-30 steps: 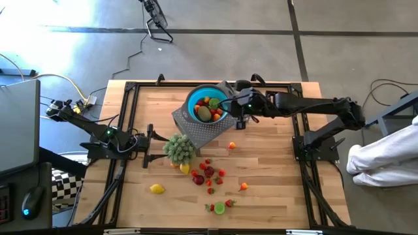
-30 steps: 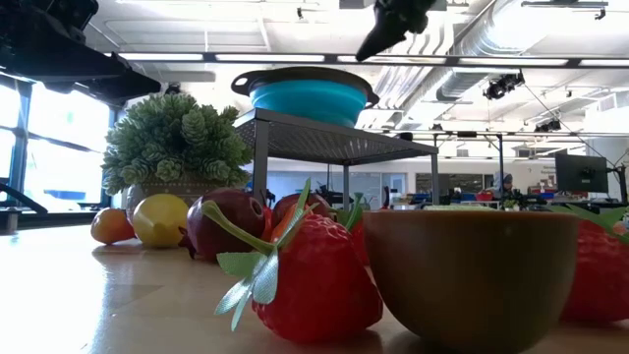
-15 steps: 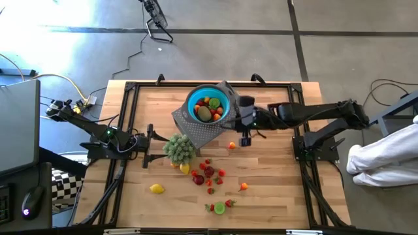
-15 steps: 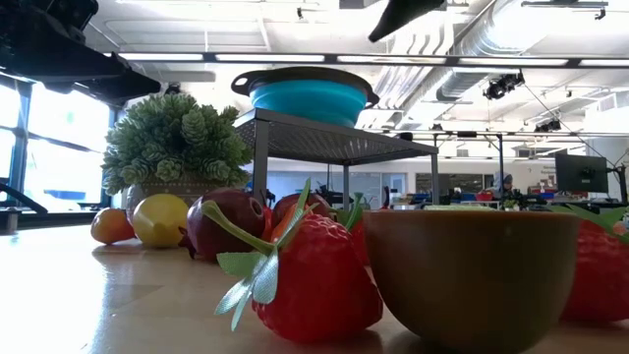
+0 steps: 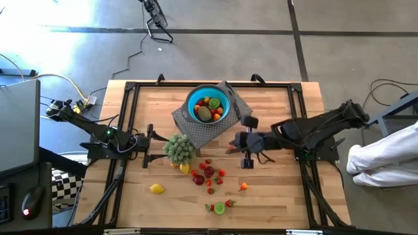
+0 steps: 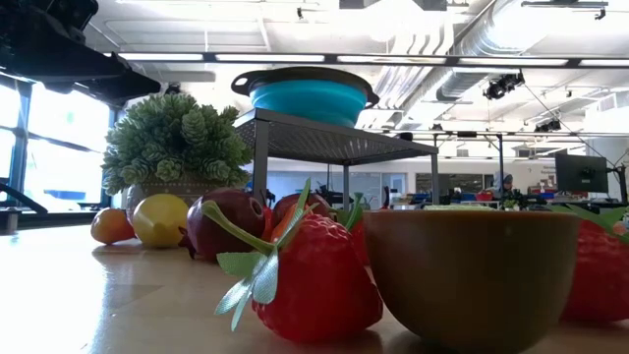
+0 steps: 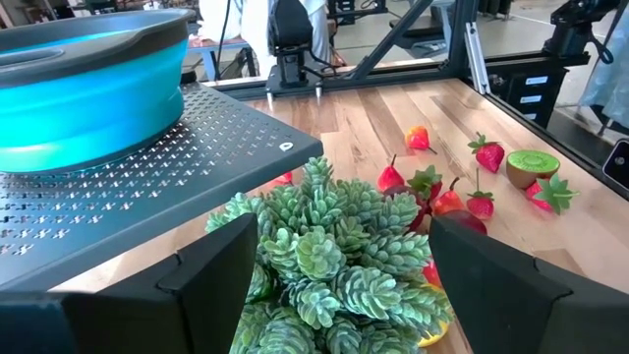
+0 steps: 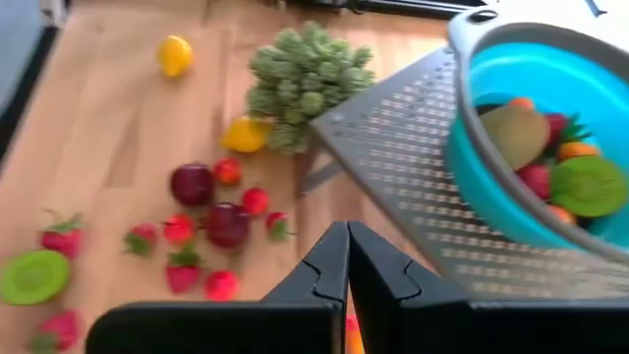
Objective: Pick & Place Fruit
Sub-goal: Put the pear into the blue strainer bowl on the shelf
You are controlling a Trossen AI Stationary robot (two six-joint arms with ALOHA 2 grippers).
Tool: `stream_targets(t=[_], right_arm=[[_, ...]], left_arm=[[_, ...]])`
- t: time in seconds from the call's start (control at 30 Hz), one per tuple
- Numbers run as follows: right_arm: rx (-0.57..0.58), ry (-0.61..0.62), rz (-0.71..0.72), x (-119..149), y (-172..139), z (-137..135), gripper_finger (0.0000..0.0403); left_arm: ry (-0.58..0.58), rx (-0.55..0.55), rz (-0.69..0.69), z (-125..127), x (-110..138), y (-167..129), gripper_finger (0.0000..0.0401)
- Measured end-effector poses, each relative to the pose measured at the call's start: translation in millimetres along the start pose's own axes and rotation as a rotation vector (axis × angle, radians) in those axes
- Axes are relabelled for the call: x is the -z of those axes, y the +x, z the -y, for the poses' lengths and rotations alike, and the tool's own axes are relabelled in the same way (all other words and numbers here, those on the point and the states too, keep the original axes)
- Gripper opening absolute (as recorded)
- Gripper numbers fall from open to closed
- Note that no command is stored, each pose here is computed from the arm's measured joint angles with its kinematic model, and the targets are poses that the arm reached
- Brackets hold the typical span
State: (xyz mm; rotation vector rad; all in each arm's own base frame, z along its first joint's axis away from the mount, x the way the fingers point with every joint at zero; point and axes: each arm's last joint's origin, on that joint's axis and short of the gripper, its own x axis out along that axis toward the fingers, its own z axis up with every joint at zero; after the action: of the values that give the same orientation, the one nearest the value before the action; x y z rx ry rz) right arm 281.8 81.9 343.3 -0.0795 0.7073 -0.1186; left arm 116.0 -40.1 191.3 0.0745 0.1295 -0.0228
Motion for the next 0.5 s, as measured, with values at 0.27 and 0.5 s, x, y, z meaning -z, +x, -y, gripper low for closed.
stream_targets(t=[0.27,0.5], right_arm=[[-0.119,0.085,-0.063,10.5,-10.4,-25.5,0.0002],[-0.131,0.158,-0.204,27.3,-18.9,-37.1,0.0002]], left_arm=[[0.0,0.0,0.0,-0.1,0.0,0.0,0.0294],[0.0,0.0,0.0,-0.1,0.0,0.0,0.0294]])
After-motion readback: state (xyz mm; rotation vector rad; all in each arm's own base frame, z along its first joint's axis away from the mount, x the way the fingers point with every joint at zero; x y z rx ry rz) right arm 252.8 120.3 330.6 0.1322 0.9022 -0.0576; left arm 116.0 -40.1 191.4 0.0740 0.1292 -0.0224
